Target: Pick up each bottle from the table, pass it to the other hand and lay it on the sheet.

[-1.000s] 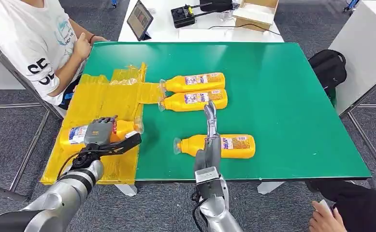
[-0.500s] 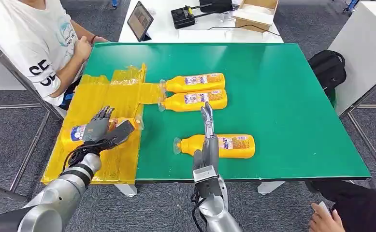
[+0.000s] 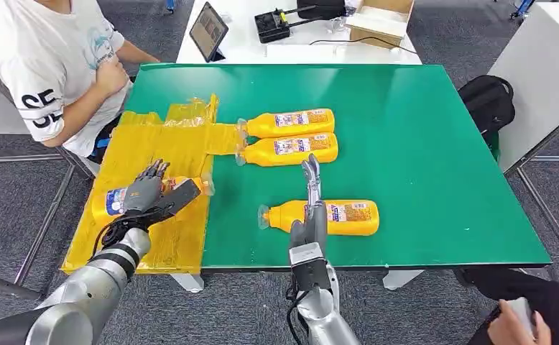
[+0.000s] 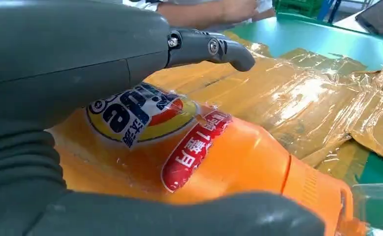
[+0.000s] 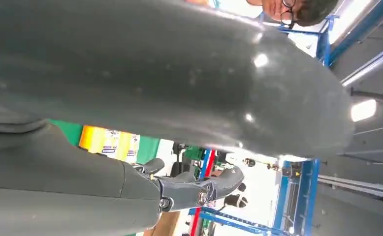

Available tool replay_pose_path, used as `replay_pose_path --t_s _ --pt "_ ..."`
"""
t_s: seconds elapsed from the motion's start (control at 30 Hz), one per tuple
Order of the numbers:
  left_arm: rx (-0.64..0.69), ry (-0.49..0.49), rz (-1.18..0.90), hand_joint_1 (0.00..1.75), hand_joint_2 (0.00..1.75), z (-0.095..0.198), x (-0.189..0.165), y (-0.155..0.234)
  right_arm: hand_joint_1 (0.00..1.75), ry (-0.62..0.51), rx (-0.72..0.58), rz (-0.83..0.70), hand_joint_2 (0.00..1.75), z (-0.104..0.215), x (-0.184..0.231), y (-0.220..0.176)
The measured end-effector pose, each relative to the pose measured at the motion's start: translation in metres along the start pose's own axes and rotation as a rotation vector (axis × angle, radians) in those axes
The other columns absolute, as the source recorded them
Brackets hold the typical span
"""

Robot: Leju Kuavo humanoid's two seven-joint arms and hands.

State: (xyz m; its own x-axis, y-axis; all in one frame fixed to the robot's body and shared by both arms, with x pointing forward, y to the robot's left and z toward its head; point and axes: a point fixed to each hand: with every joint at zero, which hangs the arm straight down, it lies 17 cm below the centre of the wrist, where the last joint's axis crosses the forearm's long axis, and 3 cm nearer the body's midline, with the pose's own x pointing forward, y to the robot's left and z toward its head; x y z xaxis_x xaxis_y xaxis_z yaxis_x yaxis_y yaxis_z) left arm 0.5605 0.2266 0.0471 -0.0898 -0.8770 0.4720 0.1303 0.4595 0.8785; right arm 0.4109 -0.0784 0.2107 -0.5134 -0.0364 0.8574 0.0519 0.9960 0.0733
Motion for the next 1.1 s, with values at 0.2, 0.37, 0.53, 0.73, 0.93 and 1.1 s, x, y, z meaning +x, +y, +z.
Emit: replay_pose_path --t_s 0.2,0.37,0.53,0.73,0.93,1.1 --pt "0.058 -0.05 0.148 0.0 1.75 0.0 0.01 0.011 0.0 0.01 0.005 0.011 0.0 0.001 -0.005 -0.001" --pt "0.573 -0.042 0.513 0.0 1.75 0.016 0.01 0.096 0.0 -0.034 0.11 0.161 0.0 0.007 -0.012 0.017" --pt "0.72 -0.024 0.566 0.0 1.75 0.03 0.01 0.119 0.0 -0.033 0.158 0.238 1.75 0.008 -0.023 0.022" --pt "0.935 -0.103 0.676 0.0 1.75 0.074 0.03 0.161 0.0 0.055 0.319 0.54 1.75 -0.006 -0.076 0.01" --pt "0.986 -0.211 0.797 0.0 1.75 0.107 0.059 0.174 0.0 0.09 0.364 0.701 1.75 -0.022 -0.104 -0.024" --pt "0.973 -0.274 0.861 0.0 1.75 0.121 0.076 0.175 0.0 0.157 0.417 0.796 1.75 -0.02 -0.127 -0.041"
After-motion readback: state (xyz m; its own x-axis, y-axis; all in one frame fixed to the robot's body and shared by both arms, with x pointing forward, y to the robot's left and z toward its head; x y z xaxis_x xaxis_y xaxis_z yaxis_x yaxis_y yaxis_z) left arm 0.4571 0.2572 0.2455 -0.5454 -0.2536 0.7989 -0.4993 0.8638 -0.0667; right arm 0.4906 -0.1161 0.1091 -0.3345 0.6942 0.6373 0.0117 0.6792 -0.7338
